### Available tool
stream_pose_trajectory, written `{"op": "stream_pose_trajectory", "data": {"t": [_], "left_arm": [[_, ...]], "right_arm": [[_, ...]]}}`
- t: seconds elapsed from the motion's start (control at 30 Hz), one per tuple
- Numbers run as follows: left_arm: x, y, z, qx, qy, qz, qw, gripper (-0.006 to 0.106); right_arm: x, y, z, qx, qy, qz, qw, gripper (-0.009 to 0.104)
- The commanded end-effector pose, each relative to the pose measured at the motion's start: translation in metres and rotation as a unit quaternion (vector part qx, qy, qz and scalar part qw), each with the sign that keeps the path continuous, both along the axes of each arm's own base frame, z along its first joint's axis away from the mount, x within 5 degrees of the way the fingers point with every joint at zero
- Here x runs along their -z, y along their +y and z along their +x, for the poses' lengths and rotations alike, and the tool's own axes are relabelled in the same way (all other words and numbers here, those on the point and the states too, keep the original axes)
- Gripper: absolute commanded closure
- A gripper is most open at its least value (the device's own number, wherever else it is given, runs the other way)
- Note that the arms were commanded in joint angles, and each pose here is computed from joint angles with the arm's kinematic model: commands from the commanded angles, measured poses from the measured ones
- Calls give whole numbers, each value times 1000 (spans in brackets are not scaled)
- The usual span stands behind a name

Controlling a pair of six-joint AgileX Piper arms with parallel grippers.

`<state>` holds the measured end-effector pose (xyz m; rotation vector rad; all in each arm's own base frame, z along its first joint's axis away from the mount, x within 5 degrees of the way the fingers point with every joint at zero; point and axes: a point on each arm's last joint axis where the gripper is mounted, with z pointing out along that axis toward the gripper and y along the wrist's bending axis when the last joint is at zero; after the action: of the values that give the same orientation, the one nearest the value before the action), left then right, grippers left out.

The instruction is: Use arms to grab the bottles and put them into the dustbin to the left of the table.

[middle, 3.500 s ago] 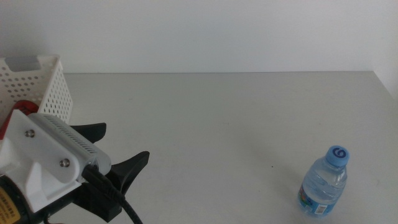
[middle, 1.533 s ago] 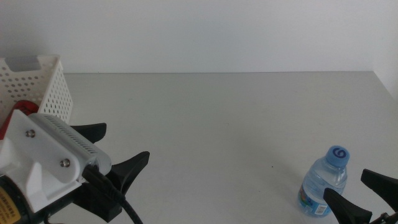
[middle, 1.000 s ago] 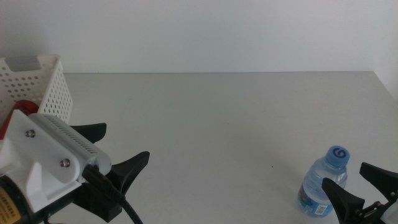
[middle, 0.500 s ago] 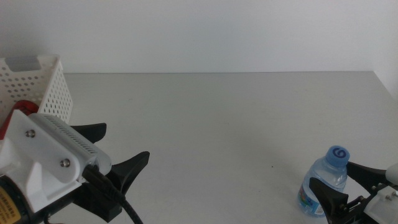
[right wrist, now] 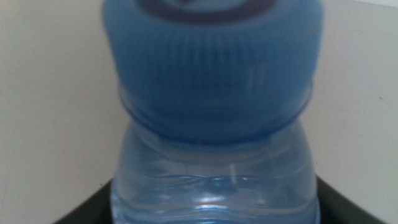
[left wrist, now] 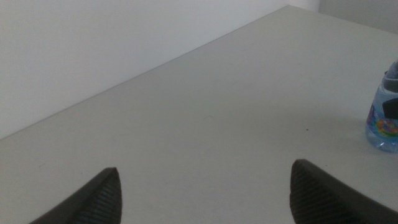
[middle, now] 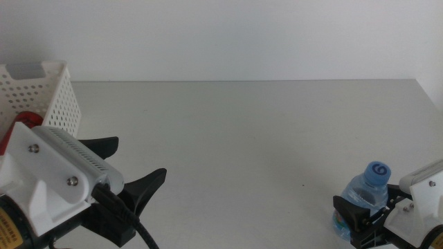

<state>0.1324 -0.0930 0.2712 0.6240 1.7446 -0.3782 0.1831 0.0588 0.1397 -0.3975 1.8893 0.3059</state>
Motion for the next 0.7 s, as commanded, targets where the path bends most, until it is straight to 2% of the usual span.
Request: {"op": "stream_pose_trajectory", "data": {"t": [0.0,0.1,0.13,0.2,0.27,0.47,0.67], "left_arm": [[-16,-2,2,1,-37,-36,999,8],[-16,-2,2,1,-37,-36,999,8],[-16,-2,2,1,-37,-36,999,8],[-16,-2,2,1,-37,-36,999,8],[-16,-2,2,1,-37,-36,999,8],[-16,-2,2,1,-37,-36,999,8],[-16,-2,2,1,-37,-36,999,8]], "right_arm": [[-10,1,7,2,-46,11,999,51],[-14,2,8,7,-50,34,998,90],[-17,2,11,10,-53,48,997,97],[-26,7,22,6,-63,82,995,96],[-38,15,36,-13,-78,100,992,96],[-76,57,98,-70,-94,91,989,96],[-71,114,148,-135,-99,89,982,96]]}}
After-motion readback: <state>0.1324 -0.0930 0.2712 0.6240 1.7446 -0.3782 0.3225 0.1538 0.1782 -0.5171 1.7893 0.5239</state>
